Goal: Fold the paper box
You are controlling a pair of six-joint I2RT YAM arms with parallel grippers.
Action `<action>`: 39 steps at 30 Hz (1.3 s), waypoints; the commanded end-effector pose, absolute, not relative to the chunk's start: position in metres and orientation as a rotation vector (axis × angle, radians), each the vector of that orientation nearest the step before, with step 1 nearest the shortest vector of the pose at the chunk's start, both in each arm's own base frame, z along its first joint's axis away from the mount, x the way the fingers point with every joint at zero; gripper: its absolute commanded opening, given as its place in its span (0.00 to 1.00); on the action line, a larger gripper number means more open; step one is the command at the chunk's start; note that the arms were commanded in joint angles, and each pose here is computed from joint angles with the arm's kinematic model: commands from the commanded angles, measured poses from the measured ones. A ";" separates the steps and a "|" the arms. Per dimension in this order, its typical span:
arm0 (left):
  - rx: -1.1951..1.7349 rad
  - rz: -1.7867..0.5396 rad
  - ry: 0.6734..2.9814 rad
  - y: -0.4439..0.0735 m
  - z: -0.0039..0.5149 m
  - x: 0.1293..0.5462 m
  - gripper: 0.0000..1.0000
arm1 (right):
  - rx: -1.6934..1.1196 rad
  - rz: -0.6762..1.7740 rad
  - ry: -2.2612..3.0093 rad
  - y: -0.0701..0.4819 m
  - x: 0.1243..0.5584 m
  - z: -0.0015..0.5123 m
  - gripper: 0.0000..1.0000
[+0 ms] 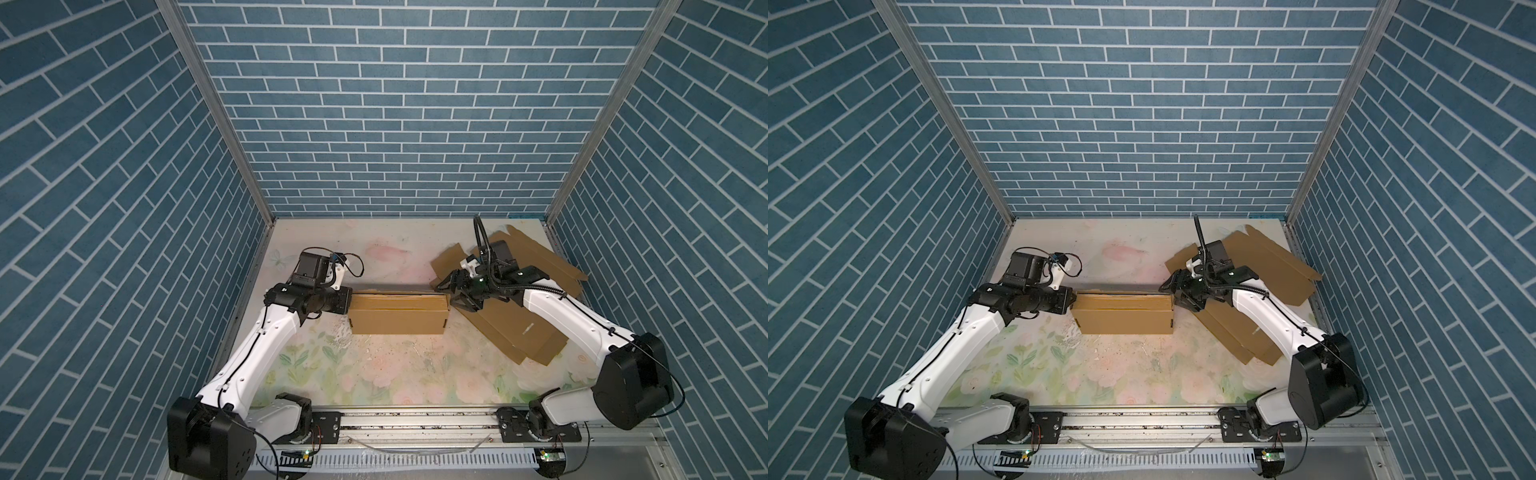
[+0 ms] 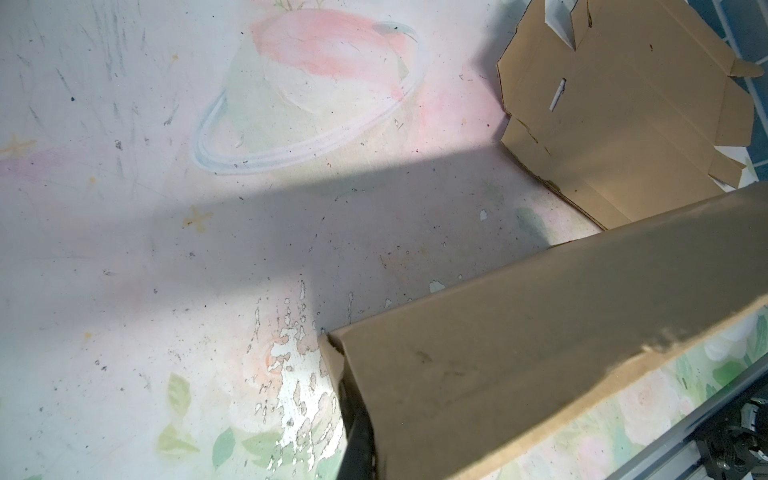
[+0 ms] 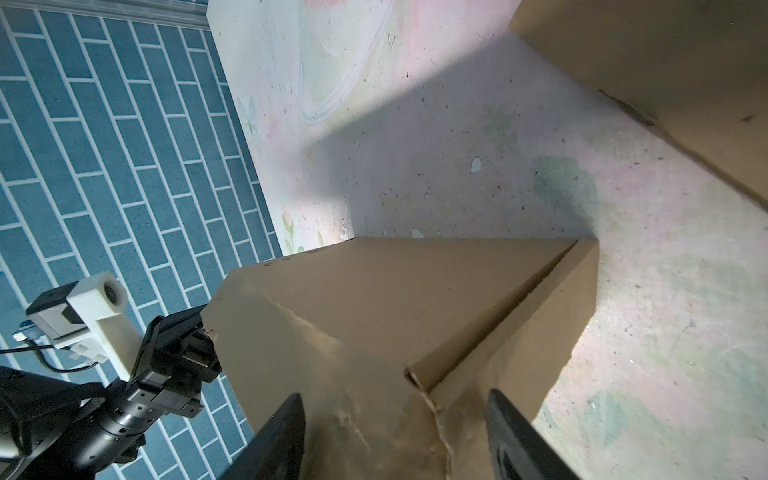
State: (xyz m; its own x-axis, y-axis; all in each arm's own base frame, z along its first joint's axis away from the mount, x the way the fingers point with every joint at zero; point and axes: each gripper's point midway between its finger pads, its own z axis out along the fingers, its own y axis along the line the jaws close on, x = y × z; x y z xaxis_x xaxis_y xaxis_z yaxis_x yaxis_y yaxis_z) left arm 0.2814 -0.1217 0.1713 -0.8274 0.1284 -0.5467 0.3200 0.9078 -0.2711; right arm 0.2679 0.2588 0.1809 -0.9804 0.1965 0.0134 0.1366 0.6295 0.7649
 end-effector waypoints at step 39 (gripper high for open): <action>0.345 -0.438 2.734 -0.121 0.127 0.244 0.07 | 0.218 1.326 2.823 0.244 0.244 0.195 0.31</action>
